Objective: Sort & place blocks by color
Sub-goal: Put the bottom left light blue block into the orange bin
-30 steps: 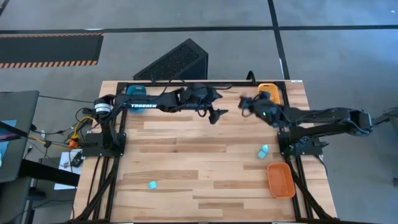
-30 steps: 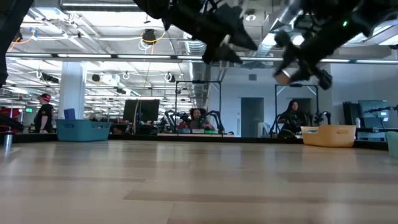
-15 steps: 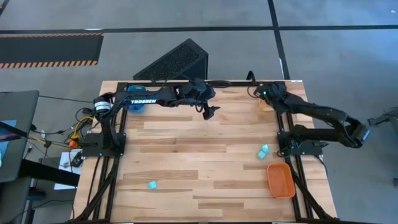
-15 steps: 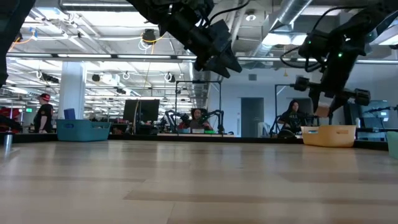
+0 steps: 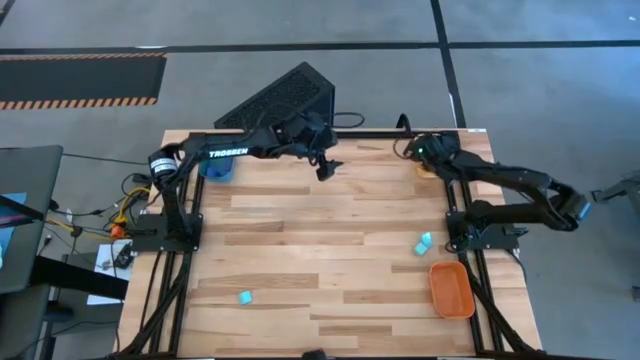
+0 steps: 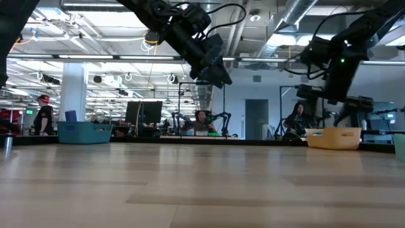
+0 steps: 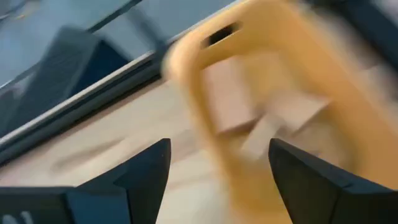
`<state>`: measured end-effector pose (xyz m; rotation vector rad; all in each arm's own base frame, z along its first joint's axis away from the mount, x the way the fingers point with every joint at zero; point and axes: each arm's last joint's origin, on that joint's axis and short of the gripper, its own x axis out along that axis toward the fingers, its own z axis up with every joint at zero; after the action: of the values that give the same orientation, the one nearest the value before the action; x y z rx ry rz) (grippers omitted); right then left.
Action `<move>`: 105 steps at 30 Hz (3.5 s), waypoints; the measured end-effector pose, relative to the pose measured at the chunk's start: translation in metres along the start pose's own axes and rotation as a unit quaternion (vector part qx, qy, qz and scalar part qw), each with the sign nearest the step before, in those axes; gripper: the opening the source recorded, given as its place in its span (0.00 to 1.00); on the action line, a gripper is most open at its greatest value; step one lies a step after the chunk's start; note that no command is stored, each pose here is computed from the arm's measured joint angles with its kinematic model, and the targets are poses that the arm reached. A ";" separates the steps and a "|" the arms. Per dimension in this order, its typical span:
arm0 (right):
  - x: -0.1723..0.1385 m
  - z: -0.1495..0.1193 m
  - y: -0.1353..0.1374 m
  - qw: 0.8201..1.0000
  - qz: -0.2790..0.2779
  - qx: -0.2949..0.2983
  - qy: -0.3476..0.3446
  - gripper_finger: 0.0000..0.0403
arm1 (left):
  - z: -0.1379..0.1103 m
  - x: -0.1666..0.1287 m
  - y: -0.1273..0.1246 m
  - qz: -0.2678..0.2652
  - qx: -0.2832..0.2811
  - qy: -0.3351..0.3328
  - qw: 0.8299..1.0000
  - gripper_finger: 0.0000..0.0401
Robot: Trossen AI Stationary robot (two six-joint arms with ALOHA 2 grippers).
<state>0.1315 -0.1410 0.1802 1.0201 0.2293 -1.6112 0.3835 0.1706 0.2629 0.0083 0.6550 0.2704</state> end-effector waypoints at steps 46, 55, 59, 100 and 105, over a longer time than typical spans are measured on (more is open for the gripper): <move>-0.182 -0.135 0.023 0.773 0.562 -0.213 0.205 0.71 | -0.010 -0.037 -0.145 0.071 -0.157 -0.015 0.985 0.61; -0.171 -0.143 0.029 0.785 0.544 -0.224 0.195 0.71 | -0.064 -0.075 -0.134 0.056 -0.243 -0.030 0.968 0.57; -0.165 -0.150 0.036 0.779 0.552 -0.247 0.167 0.71 | -0.075 -0.107 -0.124 0.073 -0.264 -0.063 0.960 0.57; -0.162 -0.214 0.086 0.764 0.534 -0.259 0.254 0.71 | -0.247 -0.148 -0.230 -0.030 -0.541 0.130 0.830 0.57; -0.162 -0.216 0.084 0.765 0.524 -0.272 0.256 0.71 | -0.252 -0.132 -0.245 -0.064 -0.540 0.144 0.827 0.58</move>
<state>0.3038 0.0823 0.1955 0.8393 0.3742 -0.1810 0.1920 -0.1180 0.1196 -1.1915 0.7211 0.4894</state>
